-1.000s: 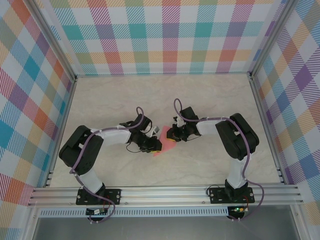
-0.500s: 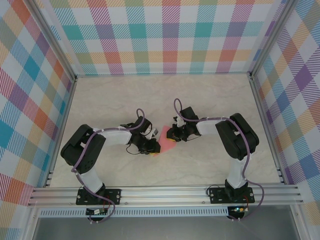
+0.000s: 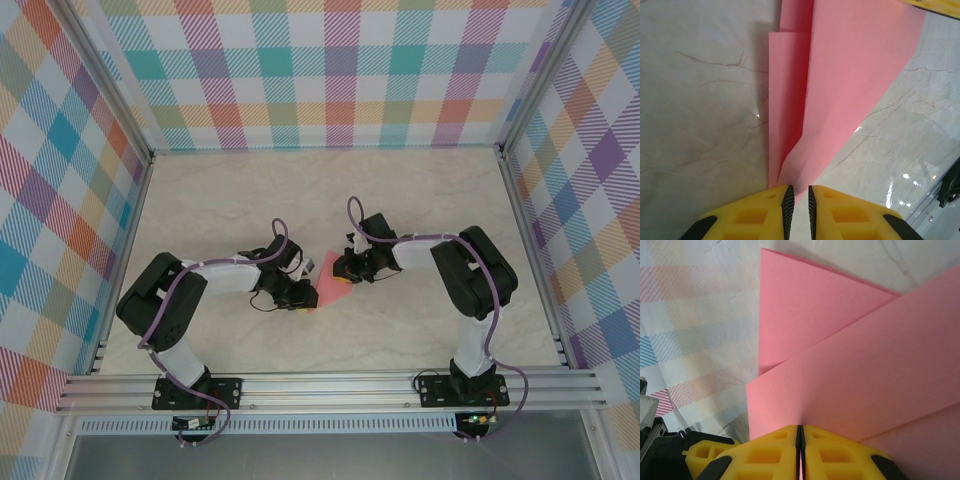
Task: Fold a paper plane with a square sheet of paper (pick it up from the middle)
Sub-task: Fourth fold the wing at the center of the table.
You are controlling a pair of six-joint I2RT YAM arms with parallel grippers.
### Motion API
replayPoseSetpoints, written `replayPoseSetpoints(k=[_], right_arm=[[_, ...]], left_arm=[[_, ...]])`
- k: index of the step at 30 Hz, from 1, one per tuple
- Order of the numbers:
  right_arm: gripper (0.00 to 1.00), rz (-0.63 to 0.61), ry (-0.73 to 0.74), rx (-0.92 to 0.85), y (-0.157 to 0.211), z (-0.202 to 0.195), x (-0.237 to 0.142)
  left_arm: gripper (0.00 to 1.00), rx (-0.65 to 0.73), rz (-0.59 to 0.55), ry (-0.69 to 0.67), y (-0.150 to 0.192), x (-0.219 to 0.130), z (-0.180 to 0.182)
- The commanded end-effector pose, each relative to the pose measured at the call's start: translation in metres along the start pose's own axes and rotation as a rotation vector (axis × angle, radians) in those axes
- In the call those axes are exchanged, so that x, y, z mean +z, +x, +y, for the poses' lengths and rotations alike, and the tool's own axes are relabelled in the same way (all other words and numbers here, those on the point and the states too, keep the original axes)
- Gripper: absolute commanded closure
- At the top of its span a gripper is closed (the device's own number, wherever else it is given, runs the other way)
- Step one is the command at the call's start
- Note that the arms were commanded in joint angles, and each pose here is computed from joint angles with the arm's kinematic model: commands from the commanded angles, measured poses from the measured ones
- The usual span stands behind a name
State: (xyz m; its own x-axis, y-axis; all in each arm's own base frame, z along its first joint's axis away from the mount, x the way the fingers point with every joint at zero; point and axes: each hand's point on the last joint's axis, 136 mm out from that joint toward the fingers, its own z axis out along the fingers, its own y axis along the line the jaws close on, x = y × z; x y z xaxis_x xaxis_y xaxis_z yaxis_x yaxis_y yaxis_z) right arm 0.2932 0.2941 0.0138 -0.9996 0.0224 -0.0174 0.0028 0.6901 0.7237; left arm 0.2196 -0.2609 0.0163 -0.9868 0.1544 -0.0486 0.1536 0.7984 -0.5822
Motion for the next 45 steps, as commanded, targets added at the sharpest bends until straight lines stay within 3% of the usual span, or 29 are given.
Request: replayPoseSetpoints(k=[1,27,37,40,45], right_arm=[[0.88,0.057,0.243,0.096,0.027,-0.075,0.016],[0.88,0.058,0.243,0.096,0.028,-0.073,0.015],[0.88,0.056,0.244,0.101,0.026,-0.073,0.015],[0.88,0.055,0.245,0.101,0.025,-0.072,0.014],[0.87,0.057,0.253,0.103,0.026,-0.074,0.014]], left_arm=[[0.80,-0.099,0.160,-0.180,0.051,0.000,0.047],[0.80,-0.096,0.135,-0.206,0.052,-0.015,0.041],[0.79,-0.053,-0.050,-0.047,0.011,-0.034,-0.005],[0.79,-0.039,-0.061,0.065,0.000,-0.030,-0.027],[0.79,-0.016,-0.031,0.125,-0.010,-0.016,-0.038]])
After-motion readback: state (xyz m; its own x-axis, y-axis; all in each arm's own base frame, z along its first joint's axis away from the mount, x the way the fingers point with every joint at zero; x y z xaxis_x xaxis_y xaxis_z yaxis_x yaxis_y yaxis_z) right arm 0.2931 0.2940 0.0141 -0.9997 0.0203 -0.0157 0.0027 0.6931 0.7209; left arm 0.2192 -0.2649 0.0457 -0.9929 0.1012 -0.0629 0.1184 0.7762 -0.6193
